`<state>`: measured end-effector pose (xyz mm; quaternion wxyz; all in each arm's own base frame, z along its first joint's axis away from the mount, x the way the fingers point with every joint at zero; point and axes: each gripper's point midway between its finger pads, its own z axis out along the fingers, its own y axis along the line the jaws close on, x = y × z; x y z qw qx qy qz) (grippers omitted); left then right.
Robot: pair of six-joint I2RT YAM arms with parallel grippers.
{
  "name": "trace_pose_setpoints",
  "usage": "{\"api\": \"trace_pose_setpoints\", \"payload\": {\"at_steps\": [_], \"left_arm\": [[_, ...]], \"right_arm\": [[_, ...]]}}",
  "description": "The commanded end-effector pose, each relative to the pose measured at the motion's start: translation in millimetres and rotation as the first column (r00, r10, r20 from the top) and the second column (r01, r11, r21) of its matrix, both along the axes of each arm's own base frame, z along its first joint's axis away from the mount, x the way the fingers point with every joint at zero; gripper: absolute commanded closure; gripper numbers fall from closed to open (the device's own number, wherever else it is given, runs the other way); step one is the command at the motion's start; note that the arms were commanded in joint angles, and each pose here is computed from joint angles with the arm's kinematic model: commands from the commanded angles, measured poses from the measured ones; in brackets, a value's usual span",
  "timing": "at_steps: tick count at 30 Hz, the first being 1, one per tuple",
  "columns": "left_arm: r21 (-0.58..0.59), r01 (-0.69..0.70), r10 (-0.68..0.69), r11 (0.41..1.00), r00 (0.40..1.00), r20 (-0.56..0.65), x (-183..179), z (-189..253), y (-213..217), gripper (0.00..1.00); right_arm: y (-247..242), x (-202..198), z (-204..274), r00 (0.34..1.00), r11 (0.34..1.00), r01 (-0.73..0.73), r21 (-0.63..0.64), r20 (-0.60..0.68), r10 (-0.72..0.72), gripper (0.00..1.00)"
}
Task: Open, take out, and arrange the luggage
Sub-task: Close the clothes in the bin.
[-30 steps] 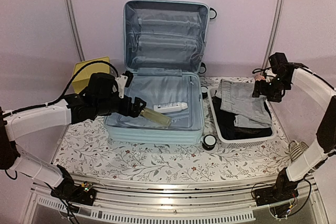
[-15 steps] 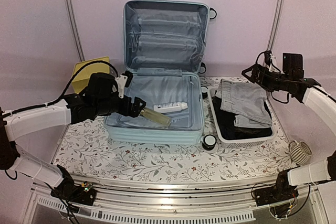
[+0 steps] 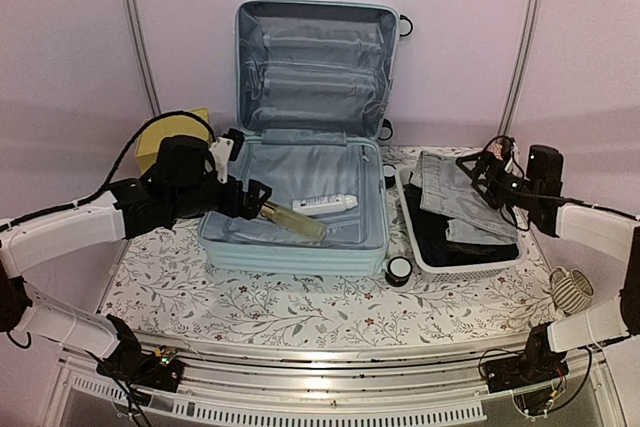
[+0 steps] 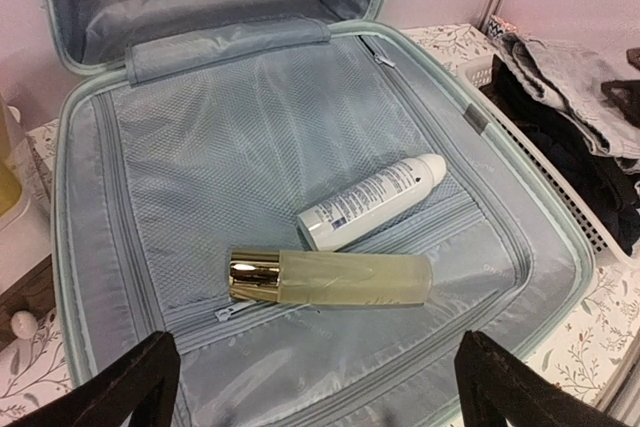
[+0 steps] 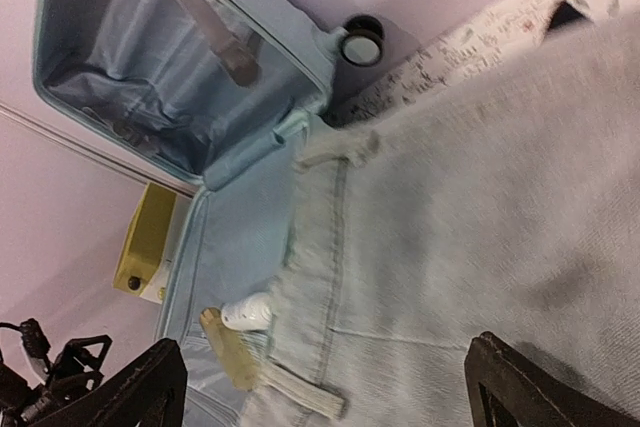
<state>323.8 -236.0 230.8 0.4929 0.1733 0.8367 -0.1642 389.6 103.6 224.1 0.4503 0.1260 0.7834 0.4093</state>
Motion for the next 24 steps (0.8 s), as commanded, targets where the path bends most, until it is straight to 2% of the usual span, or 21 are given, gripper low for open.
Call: {"api": "trace_pose_setpoints", "payload": {"at_steps": [1, 3, 6, 11, 17, 21, 24], "left_arm": [[0.001, -0.012, 0.012, 1.0, 1.0, -0.005, 3.2, -4.2, 2.0, 0.02], [0.002, -0.009, 0.009, 1.0, 1.0, -0.006, 3.3, -4.7, 1.4, 0.02], [0.004, -0.007, 0.007, 1.0, 1.0, -0.002, 3.6, -3.2, 1.3, 0.02], [0.003, -0.006, 0.006, 1.0, 1.0, 0.003, 3.5, -1.1, 1.2, 0.02], [-0.006, -0.003, 0.003, 1.0, 1.0, -0.003, 3.7, -2.9, -0.5, 0.02], [-0.01, 0.004, -0.004, 1.0, 1.0, -0.01, 3.6, -4.6, -2.6, 0.02], [-0.011, 0.006, -0.006, 1.0, 1.0, -0.009, 3.8, -3.8, -3.2, 0.02]], "right_arm": [[-1.9, -6.9, -66.2, 0.996, 0.995, 0.036, 0.09, -0.089, -0.028, 0.01], [1.4, -14.5, -98.0, 0.986, 0.993, 0.03, 0.115, -0.167, -0.01, 0.01], [3.8, -18.9, -108.6, 0.98, 0.992, 0.017, 0.121, -0.201, 0.008, 0.01], [-2.1, -8.1, -57.9, 0.994, 0.997, 0.029, 0.066, -0.106, -0.021, 0.01], [7.7, 2.5, 18.3, 0.997, 0.996, -0.048, 0.069, 0.058, 0.044, 0.01], [21.8, 14.5, 26.4, 0.993, 0.989, -0.112, 0.098, 0.06, 0.106, 0.01], [34.1, 25.7, 3.6, 0.988, 0.982, -0.154, 0.113, 0.008, 0.154, 0.01]]}}
